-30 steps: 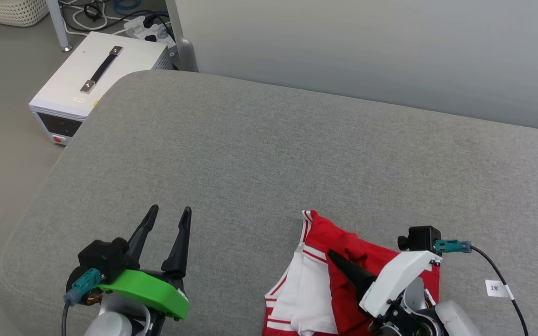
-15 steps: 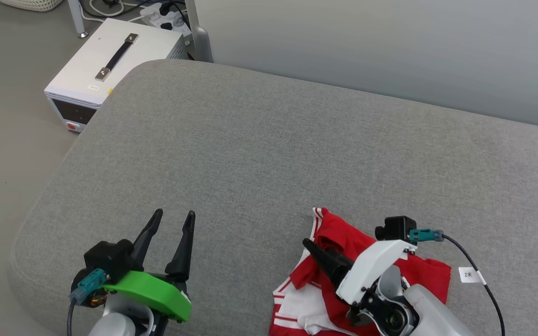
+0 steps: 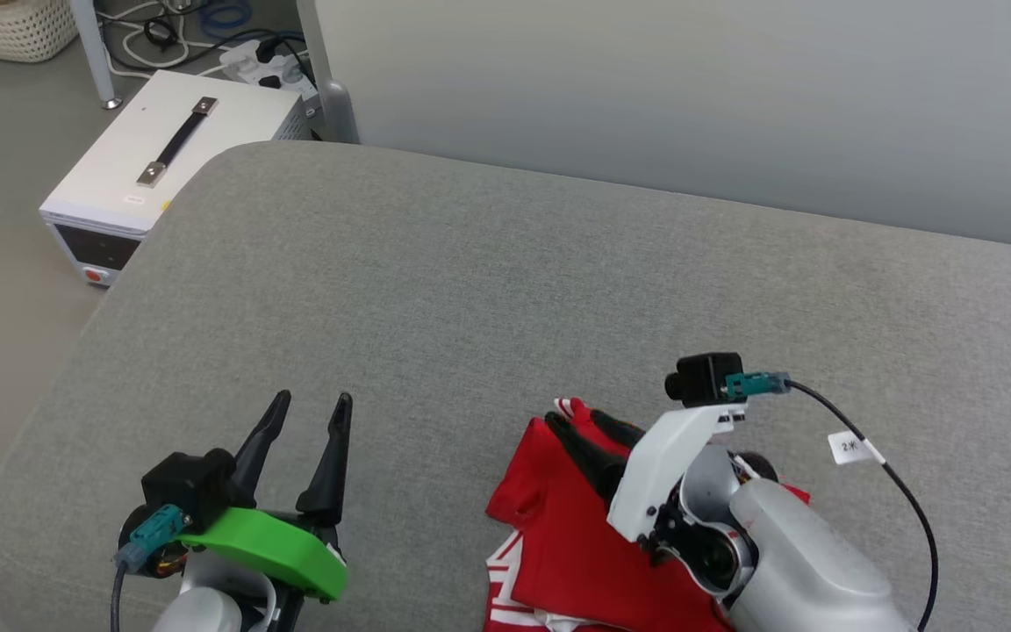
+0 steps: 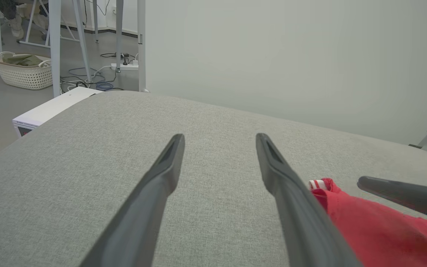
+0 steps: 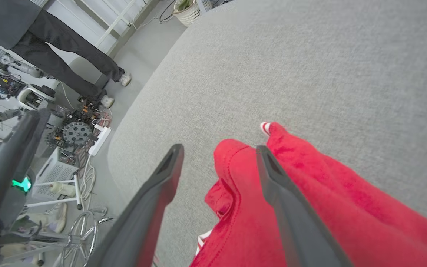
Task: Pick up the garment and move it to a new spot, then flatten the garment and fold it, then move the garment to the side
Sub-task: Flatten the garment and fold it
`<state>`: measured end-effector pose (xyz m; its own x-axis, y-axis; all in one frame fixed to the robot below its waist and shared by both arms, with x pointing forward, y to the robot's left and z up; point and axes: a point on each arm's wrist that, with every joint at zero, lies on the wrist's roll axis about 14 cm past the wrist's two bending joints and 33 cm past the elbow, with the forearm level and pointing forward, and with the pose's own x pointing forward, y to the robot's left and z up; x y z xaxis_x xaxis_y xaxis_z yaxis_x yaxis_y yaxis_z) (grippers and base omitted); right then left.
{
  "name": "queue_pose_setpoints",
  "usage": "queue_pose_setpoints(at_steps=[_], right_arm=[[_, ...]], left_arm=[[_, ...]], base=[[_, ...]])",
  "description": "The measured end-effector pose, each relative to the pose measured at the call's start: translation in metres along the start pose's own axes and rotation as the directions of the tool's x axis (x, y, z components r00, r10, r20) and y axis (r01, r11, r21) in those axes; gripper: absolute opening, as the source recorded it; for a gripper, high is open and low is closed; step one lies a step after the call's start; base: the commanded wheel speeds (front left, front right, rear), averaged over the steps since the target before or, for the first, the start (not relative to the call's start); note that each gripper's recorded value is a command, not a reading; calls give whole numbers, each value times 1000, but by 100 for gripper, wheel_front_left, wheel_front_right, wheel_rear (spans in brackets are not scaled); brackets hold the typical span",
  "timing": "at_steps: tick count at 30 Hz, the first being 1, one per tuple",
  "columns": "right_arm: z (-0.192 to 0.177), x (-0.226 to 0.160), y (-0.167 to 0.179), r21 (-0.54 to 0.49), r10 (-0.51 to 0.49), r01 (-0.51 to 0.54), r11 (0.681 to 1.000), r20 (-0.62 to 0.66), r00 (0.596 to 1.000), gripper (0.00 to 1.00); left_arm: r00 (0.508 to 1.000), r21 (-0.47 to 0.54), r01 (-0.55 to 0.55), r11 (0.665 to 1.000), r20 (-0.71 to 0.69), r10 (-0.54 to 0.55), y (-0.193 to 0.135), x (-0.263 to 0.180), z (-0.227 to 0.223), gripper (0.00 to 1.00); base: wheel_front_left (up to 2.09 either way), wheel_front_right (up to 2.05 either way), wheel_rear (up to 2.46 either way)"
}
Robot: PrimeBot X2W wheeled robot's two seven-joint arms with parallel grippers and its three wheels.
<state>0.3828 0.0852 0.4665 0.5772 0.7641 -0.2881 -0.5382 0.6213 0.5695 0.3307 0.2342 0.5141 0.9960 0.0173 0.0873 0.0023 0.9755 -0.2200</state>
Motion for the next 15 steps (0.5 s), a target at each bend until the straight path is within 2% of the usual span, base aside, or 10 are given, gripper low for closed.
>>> queue_pose_setpoints(at_steps=[2,4,8,9,10,12,15], right_arm=[[17,-3,-3,-104,-15,19,994,38,999,100],[43,-10,-8,-218,-33,55,974,104,994,100],[101,-45,-33,-375,-96,192,907,261,961,100],[135,-81,-52,-462,-141,316,829,374,917,100],[144,-95,-60,-483,-160,363,797,410,898,100],[156,-120,-73,-507,-190,440,741,471,862,100],[164,-154,-90,-488,-234,533,691,547,804,100]], left_arm=[[1000,-2,14,1000,5,-14,-4,3,1,100],[999,-5,35,999,12,-35,-11,8,3,100],[997,-9,77,997,25,-77,-24,16,6,100],[994,-17,108,994,37,-107,-35,22,9,100],[992,-20,119,993,40,-118,-39,25,9,100],[990,-28,134,991,47,-132,-45,28,11,100],[987,-36,153,988,53,-151,-52,34,11,100]], base=[[0,0,0],[0,0,0],[0,0,0],[0,0,0],[0,0,0],[0,0,0],[0,0,0]])
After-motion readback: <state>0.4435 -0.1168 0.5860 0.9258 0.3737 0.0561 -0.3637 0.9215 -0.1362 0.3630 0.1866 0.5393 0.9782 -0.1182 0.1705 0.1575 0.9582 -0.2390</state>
